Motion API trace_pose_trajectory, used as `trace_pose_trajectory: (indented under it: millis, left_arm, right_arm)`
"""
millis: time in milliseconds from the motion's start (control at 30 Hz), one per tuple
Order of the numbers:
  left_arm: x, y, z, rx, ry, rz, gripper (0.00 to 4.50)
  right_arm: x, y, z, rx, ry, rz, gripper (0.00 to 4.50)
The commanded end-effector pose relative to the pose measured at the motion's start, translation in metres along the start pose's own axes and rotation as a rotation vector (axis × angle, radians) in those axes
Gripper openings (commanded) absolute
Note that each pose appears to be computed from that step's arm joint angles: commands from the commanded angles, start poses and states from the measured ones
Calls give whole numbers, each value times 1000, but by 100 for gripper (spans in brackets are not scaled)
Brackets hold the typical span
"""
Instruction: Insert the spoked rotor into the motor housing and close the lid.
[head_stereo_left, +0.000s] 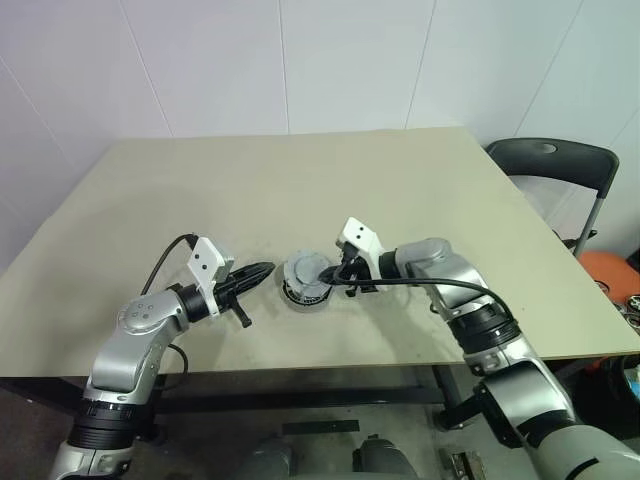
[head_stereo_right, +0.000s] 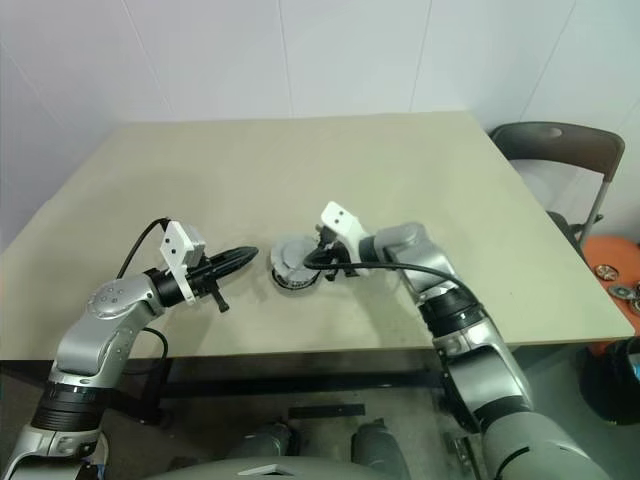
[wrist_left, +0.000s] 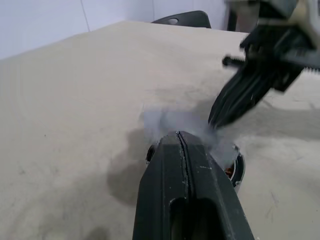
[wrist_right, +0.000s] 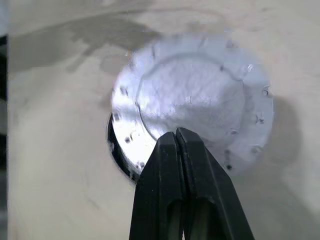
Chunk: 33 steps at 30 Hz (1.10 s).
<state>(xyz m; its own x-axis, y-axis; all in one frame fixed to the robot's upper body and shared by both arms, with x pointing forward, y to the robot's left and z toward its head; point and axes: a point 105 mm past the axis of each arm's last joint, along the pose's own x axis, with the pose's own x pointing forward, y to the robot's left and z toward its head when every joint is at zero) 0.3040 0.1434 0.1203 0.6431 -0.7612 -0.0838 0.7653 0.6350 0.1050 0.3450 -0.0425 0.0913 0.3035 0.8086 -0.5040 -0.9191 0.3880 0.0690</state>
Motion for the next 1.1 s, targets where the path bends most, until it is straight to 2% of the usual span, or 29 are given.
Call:
trace_pose_trajectory:
  millis: [33,267,367,500,667,767,967,1100]
  left_arm:
    - [0,2,10,38,-26,-2,0]
    - [0,1,7,34,-18,-6,0]
    - [0,0,7,32,-17,-8,0]
    - [0,1,6,32,-11,-5,0]
    - [-1,2,1,27,5,0,0]
    - [-1,3,-1,21,5,0,0]
    - [-3,6,-5,21,11,9,0]
    - [-4,9,-3,30,8,15,0]
  right_arm:
    - [3,4,10,2,-54,-27,5]
    - [8,-12,20,76,-150,-148,5]
    - [11,-14,18,73,-152,-172,61]
    - [14,-9,14,77,-135,-157,189]
    - [22,17,5,74,-111,-29,356]
    - [26,22,2,78,-104,-29,449]
    - [31,21,4,77,-128,-68,449]
    - [32,17,9,87,-158,-98,362]
